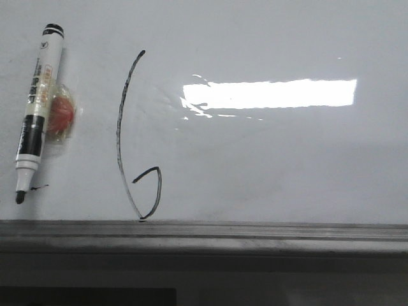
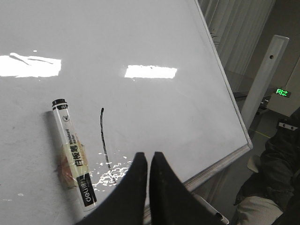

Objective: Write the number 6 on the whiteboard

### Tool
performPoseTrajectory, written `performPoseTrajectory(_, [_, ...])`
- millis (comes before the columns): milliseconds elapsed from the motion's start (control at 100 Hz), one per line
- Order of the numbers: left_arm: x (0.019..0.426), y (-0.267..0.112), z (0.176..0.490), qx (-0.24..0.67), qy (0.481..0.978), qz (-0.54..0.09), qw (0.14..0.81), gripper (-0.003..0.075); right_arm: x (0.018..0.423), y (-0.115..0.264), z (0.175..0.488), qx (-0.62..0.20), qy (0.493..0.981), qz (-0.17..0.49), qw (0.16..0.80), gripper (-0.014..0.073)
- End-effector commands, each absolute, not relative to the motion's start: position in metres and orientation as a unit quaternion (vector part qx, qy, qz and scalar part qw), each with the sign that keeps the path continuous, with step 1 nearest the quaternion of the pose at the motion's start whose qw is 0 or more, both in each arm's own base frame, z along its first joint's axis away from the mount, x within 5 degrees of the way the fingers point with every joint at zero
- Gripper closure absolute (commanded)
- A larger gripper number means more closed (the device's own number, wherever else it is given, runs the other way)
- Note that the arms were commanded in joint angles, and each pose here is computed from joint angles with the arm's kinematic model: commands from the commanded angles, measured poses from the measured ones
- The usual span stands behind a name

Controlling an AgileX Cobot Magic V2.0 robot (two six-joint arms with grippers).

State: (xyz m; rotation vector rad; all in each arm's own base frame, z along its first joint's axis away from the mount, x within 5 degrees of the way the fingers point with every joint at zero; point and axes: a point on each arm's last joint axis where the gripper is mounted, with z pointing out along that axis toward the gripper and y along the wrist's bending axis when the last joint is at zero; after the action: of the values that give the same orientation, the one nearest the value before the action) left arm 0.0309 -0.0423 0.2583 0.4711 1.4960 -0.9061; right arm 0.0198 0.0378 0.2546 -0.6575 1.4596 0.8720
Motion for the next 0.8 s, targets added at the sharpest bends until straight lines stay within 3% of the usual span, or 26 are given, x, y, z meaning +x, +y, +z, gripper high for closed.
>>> performPoseTrajectory(0, [0.032, -0.039, 0.271, 0.186, 0.63, -0.395, 0.642, 0.0739, 0.02, 0.034, 0.269, -0.262, 0.606, 0.384, 0.645, 0.0659])
performPoseTrajectory(280, [0.033, -0.04, 0.269, 0.189, 0.632, -0.39, 0.643, 0.0739, 0.02, 0.034, 0.269, -0.262, 0.606, 0.384, 0.645, 0.0659])
performPoseTrajectory(460, [0.038, -0.036, 0.261, 0.238, 0.627, -0.269, 0.692, 0.0739, 0.02, 0.034, 0.269, -0.262, 0.606, 0.384, 0.645, 0.0659])
performPoseTrajectory(790, [0.054, -0.02, 0.233, 0.129, 0.686, -0.111, 0.708, 0.0739, 0.02, 0.034, 0.269, -0.262, 0.606, 0.384, 0.645, 0.0659])
